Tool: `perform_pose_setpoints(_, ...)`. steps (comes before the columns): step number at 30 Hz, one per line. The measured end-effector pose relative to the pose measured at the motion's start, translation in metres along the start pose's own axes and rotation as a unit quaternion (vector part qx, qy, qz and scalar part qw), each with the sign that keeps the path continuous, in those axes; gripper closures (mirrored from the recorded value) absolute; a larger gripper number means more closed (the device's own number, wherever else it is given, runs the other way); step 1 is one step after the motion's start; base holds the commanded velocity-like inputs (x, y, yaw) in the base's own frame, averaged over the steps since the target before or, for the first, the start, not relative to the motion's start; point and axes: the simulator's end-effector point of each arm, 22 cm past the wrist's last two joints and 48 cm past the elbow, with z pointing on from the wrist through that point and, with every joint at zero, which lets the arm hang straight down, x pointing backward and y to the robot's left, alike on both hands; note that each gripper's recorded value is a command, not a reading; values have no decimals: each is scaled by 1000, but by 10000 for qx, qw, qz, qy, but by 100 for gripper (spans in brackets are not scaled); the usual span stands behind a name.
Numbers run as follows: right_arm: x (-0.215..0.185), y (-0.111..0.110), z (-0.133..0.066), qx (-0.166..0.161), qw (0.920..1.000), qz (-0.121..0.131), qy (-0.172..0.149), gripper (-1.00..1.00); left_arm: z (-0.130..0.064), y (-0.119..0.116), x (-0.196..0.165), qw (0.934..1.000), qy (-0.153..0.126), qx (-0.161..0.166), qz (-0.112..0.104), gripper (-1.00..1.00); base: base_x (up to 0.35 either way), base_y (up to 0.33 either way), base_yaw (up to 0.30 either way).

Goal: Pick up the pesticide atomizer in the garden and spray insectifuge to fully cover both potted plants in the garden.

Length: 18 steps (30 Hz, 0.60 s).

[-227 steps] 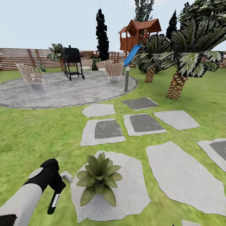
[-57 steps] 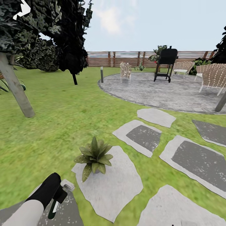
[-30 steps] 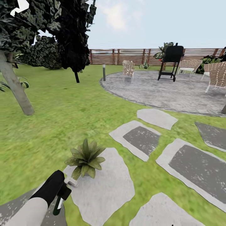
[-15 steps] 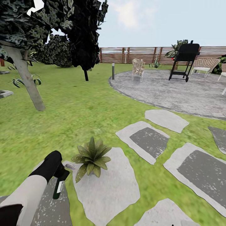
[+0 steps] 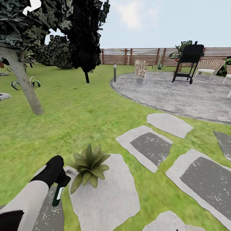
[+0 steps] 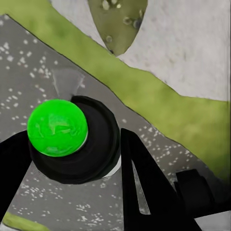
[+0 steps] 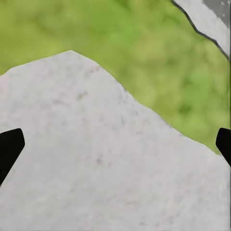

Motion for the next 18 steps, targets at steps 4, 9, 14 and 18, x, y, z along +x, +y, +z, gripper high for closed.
perform_pose_setpoints(4,0,0,0,1,10000,3,3,-100,0,-1,0,10000,-1,2,2,100,269,-172,16)
perform_pose_setpoints(9,0,1,0,-1,10000,6,3,-100,0,0,0,10000,1,-2,-1,100,183,-220,205)
perform_pose_setpoints(14,1,2,-1,-2,10000,5,12,-100,0,1,1,10000,5,-8,-5,100,35,-265,273)
perform_pose_setpoints(18,1,2,0,-3,10000,7,10,-100,0,1,1,10000,5,-8,-6,100,2,-272,278)
